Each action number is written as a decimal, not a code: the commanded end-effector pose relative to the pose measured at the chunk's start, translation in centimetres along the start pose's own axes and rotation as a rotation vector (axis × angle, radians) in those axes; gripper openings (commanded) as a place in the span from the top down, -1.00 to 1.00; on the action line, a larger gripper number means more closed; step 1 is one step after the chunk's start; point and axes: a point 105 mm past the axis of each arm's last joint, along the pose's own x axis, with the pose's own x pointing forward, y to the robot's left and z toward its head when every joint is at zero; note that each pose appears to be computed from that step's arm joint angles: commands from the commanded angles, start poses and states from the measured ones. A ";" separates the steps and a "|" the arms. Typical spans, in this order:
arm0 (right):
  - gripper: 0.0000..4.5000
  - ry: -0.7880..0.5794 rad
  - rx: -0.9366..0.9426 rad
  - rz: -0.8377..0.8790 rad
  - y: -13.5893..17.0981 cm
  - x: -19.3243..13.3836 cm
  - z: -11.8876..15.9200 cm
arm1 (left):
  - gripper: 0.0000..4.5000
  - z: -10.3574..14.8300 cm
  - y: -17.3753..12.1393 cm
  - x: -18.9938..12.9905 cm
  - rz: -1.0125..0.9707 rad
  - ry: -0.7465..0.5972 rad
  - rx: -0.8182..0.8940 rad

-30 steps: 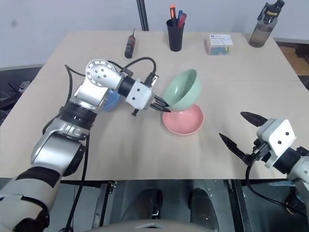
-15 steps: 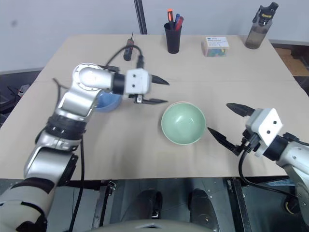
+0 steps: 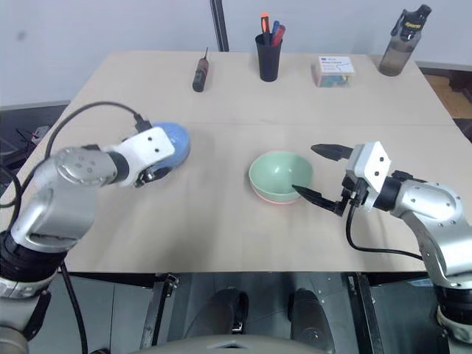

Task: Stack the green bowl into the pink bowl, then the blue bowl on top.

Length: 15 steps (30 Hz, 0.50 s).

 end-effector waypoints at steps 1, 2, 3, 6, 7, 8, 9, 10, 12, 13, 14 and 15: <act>-1.00 -0.027 -0.054 0.025 0.0 0.1 0.9 | -0.26 -0.3 1.0 1.2 0.099 0.039 0.018; -1.00 -0.028 -0.055 0.025 0.0 0.1 1.0 | -0.26 -0.4 0.8 1.6 0.097 0.046 0.016; -1.00 -0.028 -0.057 0.025 0.0 0.0 1.0 | -0.26 -0.5 0.8 2.1 0.103 0.054 0.021; -1.00 -0.017 -0.066 0.019 0.0 -0.3 1.1 | 0.01 0.0 1.2 2.9 0.120 0.043 0.026; -1.00 -0.013 -0.069 0.013 0.0 -0.4 1.1 | 0.27 0.3 1.2 3.2 0.119 0.036 0.033; -1.00 -0.009 -0.070 0.006 0.0 -0.6 1.1 | 0.37 0.4 1.2 3.4 0.116 0.031 0.042; -1.00 -0.006 -0.073 0.000 0.0 -0.7 1.1 | 0.45 0.5 1.2 3.6 0.115 0.027 0.047; -1.00 -0.003 -0.075 -0.005 0.1 -0.8 1.1 | 0.64 0.7 1.3 3.7 0.116 0.019 0.054; -1.00 0.003 -0.076 -0.016 0.1 -1.0 1.0 | 0.98 1.3 1.6 3.7 0.111 -0.011 0.060; -1.00 0.006 -0.077 -0.022 0.2 -1.1 1.0 | 0.99 1.7 1.8 3.6 0.104 -0.033 0.060; -1.00 0.009 -0.078 -0.030 0.2 -1.3 1.0 | 0.99 2.4 2.1 3.3 0.098 -0.065 0.065; -1.00 0.011 -0.079 -0.036 0.3 -1.4 1.0 | 0.99 2.9 2.2 3.0 0.090 -0.093 0.070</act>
